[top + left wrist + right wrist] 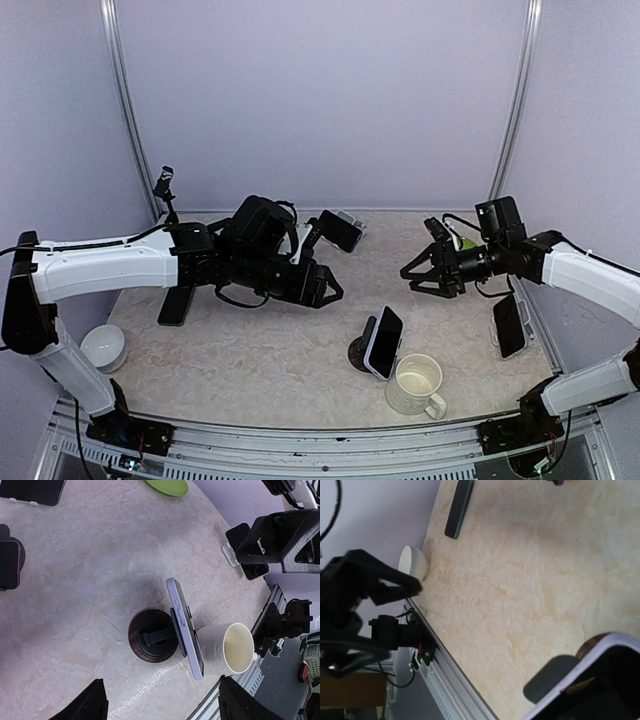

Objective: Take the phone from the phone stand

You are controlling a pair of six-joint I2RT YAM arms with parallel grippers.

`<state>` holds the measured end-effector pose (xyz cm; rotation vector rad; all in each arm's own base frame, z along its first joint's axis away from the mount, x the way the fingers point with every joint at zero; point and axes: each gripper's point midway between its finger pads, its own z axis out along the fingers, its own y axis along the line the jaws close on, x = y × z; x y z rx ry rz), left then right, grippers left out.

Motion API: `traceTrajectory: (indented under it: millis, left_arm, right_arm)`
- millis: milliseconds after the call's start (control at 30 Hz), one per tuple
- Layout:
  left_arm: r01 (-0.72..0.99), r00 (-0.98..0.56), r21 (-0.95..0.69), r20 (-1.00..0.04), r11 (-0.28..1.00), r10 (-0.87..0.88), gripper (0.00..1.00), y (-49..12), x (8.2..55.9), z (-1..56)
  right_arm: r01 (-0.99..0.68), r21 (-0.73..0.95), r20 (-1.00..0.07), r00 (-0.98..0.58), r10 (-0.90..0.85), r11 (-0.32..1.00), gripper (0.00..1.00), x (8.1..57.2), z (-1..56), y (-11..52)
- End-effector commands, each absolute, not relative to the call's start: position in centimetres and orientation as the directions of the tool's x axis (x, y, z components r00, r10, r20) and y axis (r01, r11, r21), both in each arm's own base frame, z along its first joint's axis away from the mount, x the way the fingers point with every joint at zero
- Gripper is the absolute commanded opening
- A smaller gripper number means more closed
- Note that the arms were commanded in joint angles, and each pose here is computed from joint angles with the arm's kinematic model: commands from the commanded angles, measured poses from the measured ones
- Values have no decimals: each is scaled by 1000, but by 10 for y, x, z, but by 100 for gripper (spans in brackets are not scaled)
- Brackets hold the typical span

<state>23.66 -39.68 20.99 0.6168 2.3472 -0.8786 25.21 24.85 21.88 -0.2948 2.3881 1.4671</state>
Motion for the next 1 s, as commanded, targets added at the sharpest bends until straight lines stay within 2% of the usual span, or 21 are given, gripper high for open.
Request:
traceTrajectory:
  millis: [0, 233, 400, 500, 600, 967]
  left_arm:
    - [542, -773, -476, -606, 692, 189, 72, -406, 239, 198]
    - [426, -786, -403, -609, 810, 110, 74, -382, 282, 183]
    - [269, -801, -420, -597, 867, -40, 85, -346, 327, 179]
    - [167, -797, -452, -585, 876, -151, 88, -324, 351, 177]
    - [73, -776, -487, -576, 870, -256, 98, -308, 372, 177]
    - [-315, -698, -589, -387, 744, -603, 99, -279, 439, 141]
  right_arm:
    - [-348, 830, -392, -920, 13, 436, 68, 248, 223, 244]
    - [-341, 831, -392, -919, 28, 439, 68, 246, 222, 242]
    - [-342, 829, -396, -918, 32, 442, 67, 256, 223, 245]
    - [-349, 825, -405, -914, 34, 445, 67, 262, 227, 247]
    - [-351, 823, -407, -913, 33, 446, 67, 268, 228, 249]
    - [-343, 822, -395, -918, 21, 454, 67, 286, 224, 257]
